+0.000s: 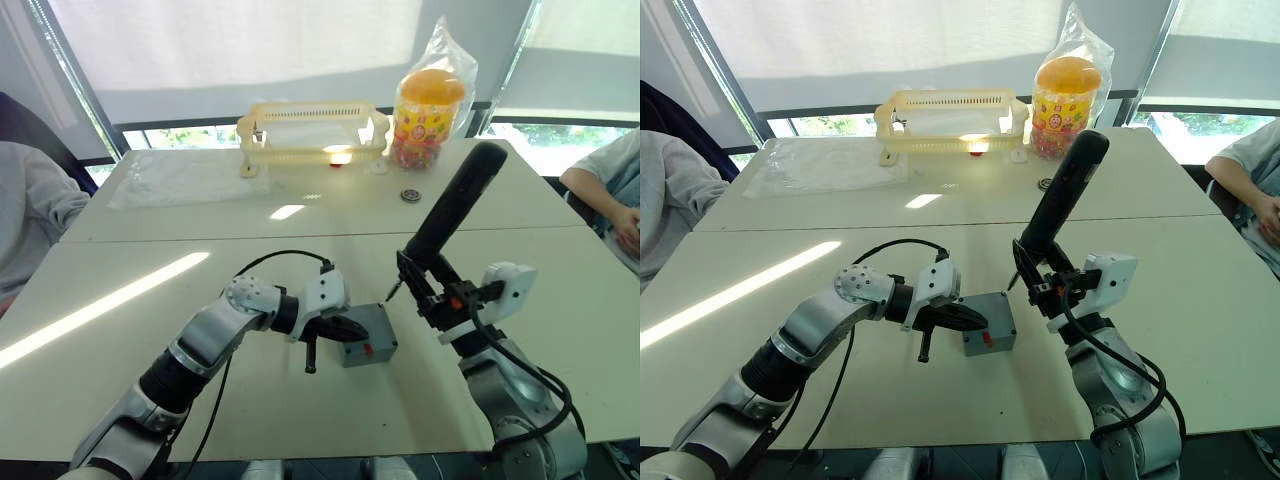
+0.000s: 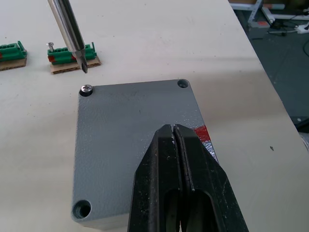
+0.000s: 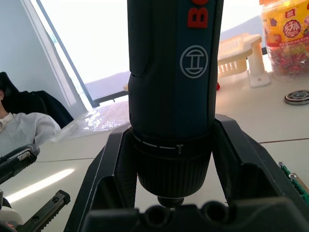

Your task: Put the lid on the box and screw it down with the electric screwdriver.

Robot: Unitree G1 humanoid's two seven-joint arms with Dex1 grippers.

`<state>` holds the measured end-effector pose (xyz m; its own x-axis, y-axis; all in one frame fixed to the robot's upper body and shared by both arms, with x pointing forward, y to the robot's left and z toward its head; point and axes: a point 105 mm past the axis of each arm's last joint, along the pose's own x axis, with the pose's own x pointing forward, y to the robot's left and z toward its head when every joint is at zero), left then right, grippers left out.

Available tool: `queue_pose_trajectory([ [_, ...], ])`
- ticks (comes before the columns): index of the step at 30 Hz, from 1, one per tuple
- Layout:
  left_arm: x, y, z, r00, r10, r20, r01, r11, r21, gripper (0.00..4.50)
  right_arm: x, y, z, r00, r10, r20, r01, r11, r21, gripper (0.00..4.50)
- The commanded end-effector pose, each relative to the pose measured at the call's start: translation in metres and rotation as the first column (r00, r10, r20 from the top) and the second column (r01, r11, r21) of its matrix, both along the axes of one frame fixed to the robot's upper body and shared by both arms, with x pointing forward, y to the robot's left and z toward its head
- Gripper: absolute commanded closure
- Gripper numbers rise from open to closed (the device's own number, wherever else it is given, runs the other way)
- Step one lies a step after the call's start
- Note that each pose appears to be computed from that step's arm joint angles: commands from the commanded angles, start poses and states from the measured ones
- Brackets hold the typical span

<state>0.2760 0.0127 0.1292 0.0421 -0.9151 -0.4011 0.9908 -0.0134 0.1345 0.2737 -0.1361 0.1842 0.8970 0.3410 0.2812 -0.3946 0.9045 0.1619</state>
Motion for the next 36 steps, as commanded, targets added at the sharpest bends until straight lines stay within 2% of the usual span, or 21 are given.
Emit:
queue_pose_trajectory([
  [1,0.0,0.0045,-0.0113,1.0,0.016,-0.02,-0.015,0.999,0.044,4.5,-0.0096,0.0065,0.0215,0.995,0.024,0.096,-0.025,1.0,0.011,2.72],
  [26,0.0005,0.0057,-0.0115,1.0,0.024,-0.018,-0.023,0.999,0.047,4.5,-0.0028,0.0061,0.0134,0.996,0.017,0.085,-0.017,1.0,0.001,2.72],
  [36,0.0005,0.0068,-0.0125,1.0,0.025,-0.014,-0.024,0.998,0.052,4.5,-0.0042,0.0061,0.0218,0.994,0.019,0.109,-0.021,1.0,0.016,2.72],
])
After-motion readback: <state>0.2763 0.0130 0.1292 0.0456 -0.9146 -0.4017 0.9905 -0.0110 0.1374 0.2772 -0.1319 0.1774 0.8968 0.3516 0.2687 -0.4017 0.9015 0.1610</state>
